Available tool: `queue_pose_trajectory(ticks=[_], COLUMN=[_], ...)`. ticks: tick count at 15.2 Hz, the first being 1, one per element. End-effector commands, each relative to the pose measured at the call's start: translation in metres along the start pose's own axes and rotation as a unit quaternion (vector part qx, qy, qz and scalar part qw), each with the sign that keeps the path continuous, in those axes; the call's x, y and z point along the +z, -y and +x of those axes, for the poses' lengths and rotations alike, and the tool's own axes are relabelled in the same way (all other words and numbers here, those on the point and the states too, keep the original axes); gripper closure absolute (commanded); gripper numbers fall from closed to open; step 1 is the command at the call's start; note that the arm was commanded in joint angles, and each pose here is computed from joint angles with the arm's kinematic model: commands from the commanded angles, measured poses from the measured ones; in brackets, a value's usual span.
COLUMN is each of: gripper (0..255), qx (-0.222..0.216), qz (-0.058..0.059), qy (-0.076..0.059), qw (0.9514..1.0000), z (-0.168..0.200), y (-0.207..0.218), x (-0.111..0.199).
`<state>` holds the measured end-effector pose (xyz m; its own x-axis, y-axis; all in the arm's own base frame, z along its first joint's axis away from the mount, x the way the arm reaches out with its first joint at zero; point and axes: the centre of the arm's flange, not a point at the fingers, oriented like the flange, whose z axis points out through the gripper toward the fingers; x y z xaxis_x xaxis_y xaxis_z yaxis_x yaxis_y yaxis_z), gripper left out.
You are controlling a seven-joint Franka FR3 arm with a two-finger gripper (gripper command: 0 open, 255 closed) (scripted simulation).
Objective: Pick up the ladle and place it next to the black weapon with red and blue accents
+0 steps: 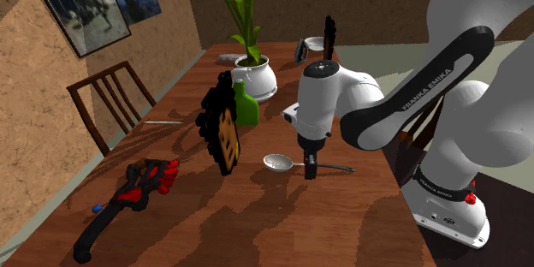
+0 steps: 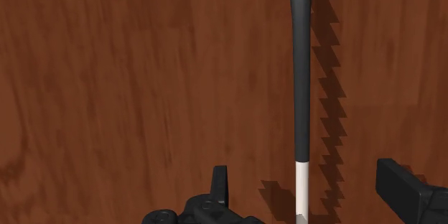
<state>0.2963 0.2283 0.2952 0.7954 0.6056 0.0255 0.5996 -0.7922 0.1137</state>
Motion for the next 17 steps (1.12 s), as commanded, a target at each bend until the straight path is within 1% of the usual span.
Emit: queue_pose_trajectory(ticks=[1,4,5,14,17], gripper=[0,0,255,255,255], qx=[0.000,0.000,0.000,0.000,0.000], qz=[0.000,0.000,0.000,0.000,0.000], qy=[0.000,0.000,0.000,0.000,0.000], qw=[1.0000,1.0000,1.0000,1.0000,1.0000], z=[0.000,0.000,0.000,0.000,0.001], y=[0.000,0.000,0.000,0.000,-0.002], x=[0.000,0.000,0.000,0.000,-0.015])
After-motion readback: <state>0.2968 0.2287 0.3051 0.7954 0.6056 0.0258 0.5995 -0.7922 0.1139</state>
